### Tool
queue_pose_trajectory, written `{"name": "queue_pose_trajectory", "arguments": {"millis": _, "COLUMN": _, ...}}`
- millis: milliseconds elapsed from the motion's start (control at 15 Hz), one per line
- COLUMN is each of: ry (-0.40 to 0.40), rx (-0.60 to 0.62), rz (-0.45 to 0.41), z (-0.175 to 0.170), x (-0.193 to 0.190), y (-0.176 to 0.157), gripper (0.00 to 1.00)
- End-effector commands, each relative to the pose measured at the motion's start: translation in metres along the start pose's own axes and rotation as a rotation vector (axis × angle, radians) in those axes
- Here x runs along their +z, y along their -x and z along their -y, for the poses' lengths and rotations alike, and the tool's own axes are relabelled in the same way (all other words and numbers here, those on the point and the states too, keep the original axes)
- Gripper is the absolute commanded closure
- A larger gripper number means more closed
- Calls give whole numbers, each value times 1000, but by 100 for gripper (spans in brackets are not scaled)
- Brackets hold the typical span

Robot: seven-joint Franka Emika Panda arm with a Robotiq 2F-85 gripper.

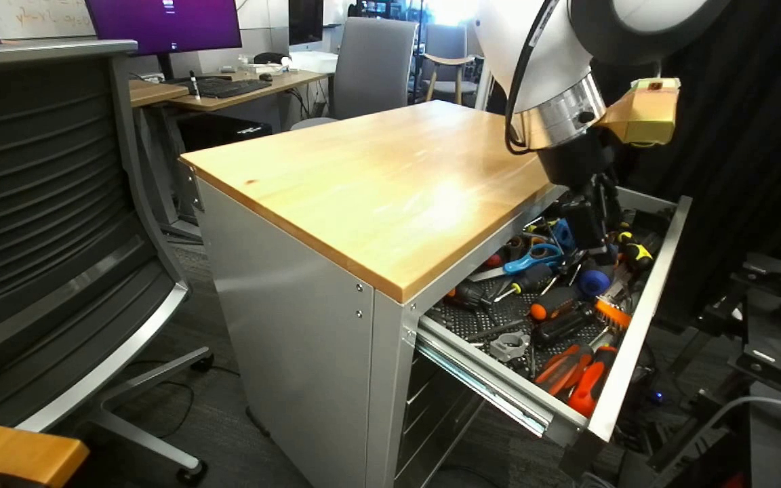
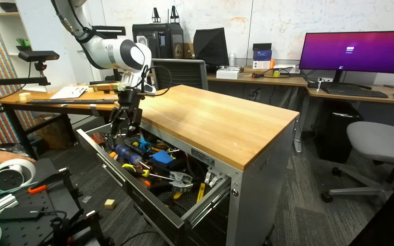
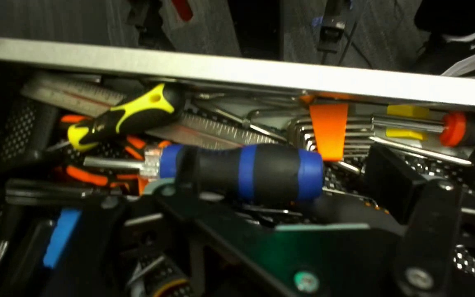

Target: Put the screwdriver in the topmost drawer and then close the drawer

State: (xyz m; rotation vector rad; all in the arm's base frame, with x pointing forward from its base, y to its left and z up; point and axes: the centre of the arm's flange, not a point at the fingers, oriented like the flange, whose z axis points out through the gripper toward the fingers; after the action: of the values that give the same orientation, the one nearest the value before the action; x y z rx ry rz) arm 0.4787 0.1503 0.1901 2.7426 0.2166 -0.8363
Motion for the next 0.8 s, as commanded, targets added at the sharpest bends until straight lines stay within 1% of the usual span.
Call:
{"name": "queue_pose_trajectory", "arguments": {"millis": 0, "ry": -128, "rx": 95, "rz": 85, "z": -31, "x": 6, "y": 28, "gripper": 0}}
{"name": "queue_pose_trajectory", "arguments": {"millis": 133, "ry": -173, "rx": 144, "rz": 136, "z": -43, "x": 25, "y": 24, "gripper": 0}}
{"name": "queue_pose_trajectory", "arguments": {"millis": 267, "ry": -196, "rx": 182, "rz": 180, "z": -53, "x": 47, "y": 21, "gripper": 0}}
{"name": "queue_pose_trajectory", "arguments": {"millis": 533, "ry": -260, "rx": 223, "rz": 275, "z": -71, "x": 82, "y": 32, "gripper": 0}}
{"name": "queue_pose_trajectory", "arguments": {"millis": 600, "ry": -272, "rx": 218, "rz": 298, "z": -73, "x": 89, "y": 35, "gripper": 25}}
{"name": "queue_pose_trajectory", "arguments": {"millis": 667, "ry": -278, "rx": 215, "rz": 316, "z": -75, "x": 94, "y": 37, "gripper": 26}}
{"name": "queue_pose_trajectory", "arguments": {"millis": 733, "ry": -291, "rx": 205, "rz": 337, "z": -76, "x": 99, "y": 39, "gripper": 32}}
